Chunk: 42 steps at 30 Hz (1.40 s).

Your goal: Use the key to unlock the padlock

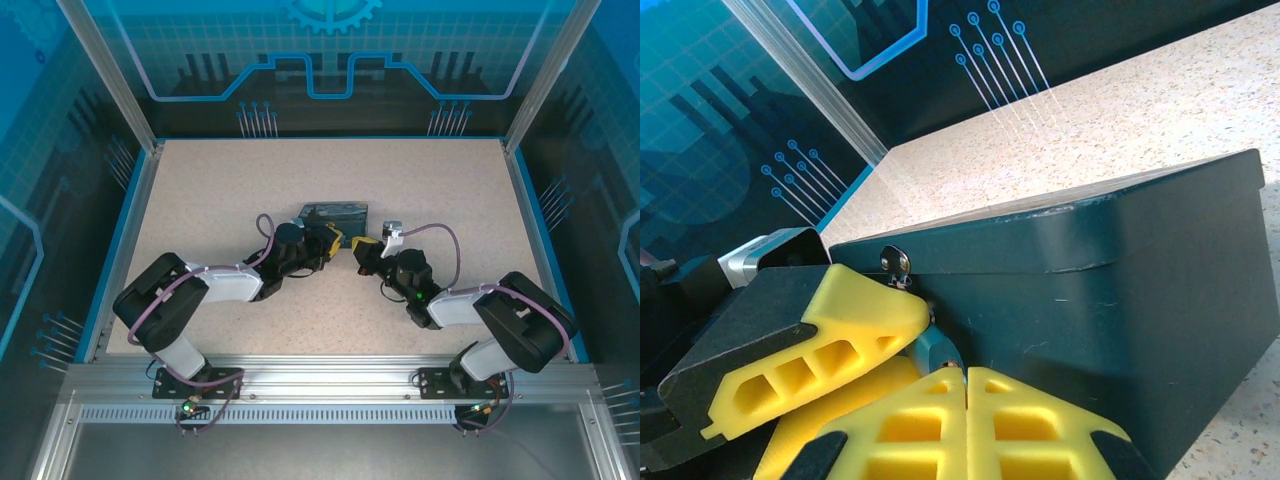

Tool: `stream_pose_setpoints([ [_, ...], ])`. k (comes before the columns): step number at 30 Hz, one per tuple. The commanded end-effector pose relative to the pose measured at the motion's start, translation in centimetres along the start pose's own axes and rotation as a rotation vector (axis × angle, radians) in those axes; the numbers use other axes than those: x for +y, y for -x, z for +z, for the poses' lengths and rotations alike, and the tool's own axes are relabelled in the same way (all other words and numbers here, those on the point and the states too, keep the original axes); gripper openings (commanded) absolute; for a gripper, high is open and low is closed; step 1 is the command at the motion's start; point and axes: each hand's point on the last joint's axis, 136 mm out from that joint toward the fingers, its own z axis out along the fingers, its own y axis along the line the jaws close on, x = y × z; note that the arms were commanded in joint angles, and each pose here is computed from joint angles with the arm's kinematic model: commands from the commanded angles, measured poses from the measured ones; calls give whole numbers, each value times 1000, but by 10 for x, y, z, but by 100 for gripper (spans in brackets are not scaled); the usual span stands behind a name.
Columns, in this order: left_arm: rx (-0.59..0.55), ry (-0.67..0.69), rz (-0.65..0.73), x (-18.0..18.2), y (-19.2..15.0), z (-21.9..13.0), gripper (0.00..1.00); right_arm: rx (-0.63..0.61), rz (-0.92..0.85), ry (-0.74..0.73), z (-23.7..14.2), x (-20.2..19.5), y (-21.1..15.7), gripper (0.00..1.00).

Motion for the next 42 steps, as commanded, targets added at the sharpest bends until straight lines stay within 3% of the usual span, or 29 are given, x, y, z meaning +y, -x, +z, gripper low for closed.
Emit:
stream_pose_setpoints([
  [1, 33, -103, 2, -32, -9, 1, 0, -34, 0, 44, 6, 14, 10, 0],
  [42, 42, -104, -4, -30, -11, 1, 0, -64, 0, 55, 8, 13, 22, 0],
])
